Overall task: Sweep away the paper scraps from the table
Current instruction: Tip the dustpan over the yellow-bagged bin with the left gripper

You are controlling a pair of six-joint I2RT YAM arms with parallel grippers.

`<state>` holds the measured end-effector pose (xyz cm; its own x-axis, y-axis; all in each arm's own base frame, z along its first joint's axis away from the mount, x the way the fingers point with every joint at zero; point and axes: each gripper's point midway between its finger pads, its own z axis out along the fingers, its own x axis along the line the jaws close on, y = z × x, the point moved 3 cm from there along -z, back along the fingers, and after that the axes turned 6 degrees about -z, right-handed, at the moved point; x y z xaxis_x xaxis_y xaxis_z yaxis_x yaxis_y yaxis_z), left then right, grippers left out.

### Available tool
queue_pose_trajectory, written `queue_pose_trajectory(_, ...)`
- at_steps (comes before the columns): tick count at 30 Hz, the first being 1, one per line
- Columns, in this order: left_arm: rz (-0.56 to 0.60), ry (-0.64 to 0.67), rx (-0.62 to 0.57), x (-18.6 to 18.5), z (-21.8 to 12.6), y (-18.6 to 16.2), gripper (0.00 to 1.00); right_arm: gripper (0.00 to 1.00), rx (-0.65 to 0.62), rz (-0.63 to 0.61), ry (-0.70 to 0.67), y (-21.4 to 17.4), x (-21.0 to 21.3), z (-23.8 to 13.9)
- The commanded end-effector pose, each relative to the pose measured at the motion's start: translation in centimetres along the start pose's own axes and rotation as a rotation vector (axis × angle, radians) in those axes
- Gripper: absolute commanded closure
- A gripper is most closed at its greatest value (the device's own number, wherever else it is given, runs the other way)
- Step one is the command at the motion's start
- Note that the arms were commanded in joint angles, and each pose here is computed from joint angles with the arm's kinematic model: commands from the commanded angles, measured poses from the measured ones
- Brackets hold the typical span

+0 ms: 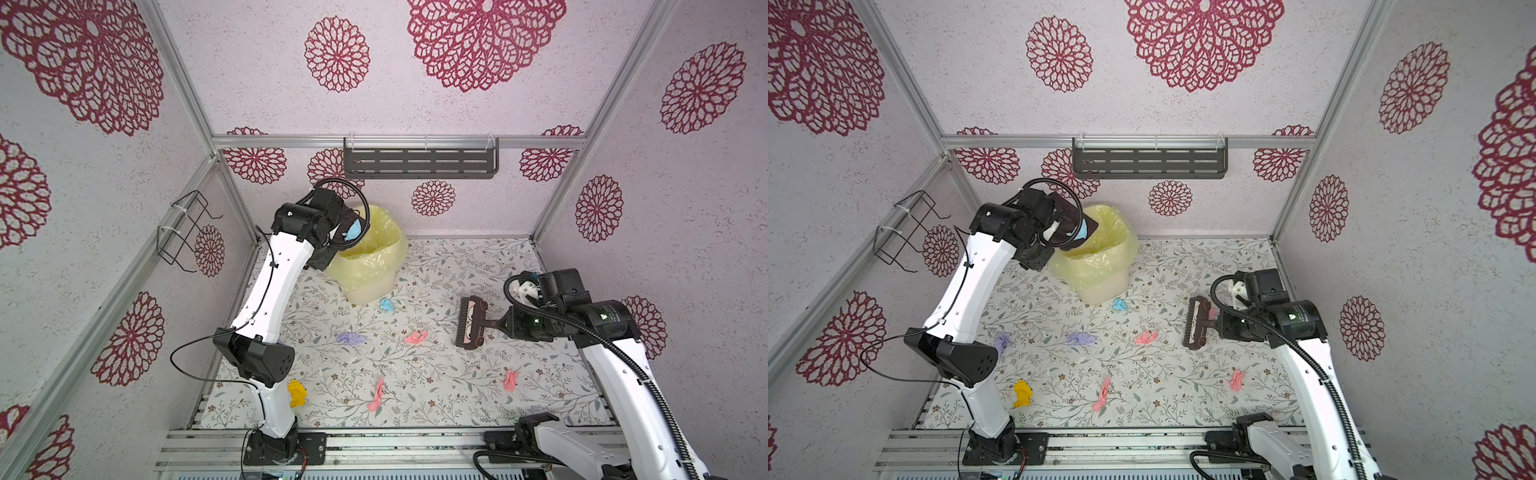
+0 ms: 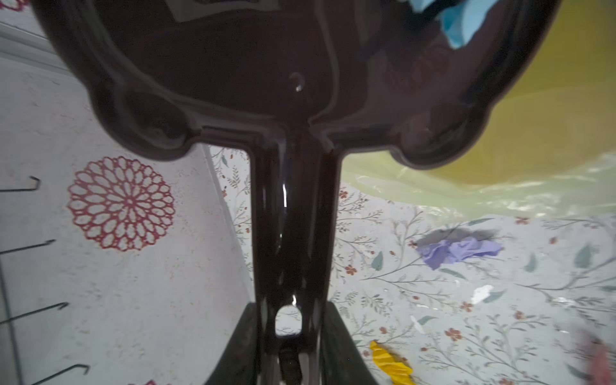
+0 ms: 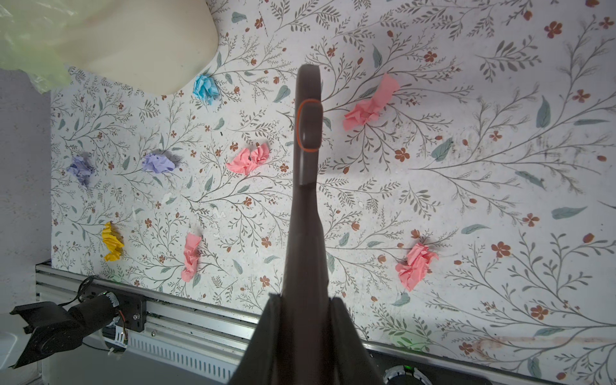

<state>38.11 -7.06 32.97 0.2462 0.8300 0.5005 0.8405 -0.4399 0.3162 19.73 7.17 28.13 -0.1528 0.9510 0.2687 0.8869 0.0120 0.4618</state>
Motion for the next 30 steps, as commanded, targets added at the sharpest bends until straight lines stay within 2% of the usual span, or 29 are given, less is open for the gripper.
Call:
queue_pose_trajectory(1, 0.112, 0.240, -0.019, 1.9, -0.4, 1.7, 1.00, 1.00, -0.040, -0.024, 0.025, 0.6, 0.4, -0.8)
queue_pose_trajectory(5, 0.236, 0.433, -0.071, 1.8, -2.0, 4.2, 1.00, 1.00, -0.030, -0.019, 0.030, 0.6, 0.4, -0.5)
queue_pose_trajectory(7, 0.335, 0.534, -0.083, 1.2, -2.6, 5.4, 1.00, 1.00, -0.027, -0.020, 0.034, 0.6, 0.5, -0.4)
queue_pose_trajectory(11, 0.449, 0.632, -0.127, 0.2, -3.7, 7.2, 1.00, 1.00, -0.026, -0.017, 0.041, 0.7, 0.6, -0.3)
queue_pose_trajectory(14, 0.510, 0.692, -0.108, 0.2, -3.3, 7.2, 1.00, 1.00, -0.027, -0.018, 0.040, 0.6, 0.5, -0.3)
queue_pose_trajectory(26, 0.468, 0.731, -0.130, 1.6, -4.9, 6.4, 1.00, 1.00, -0.035, -0.019, 0.050, 0.7, 0.6, -0.3)
queue_pose_trajectory(30, 0.409, 0.701, -0.168, 1.9, -5.9, 6.0, 1.00, 1.00, -0.030, -0.027, 0.017, 0.7, 0.2, -0.4)
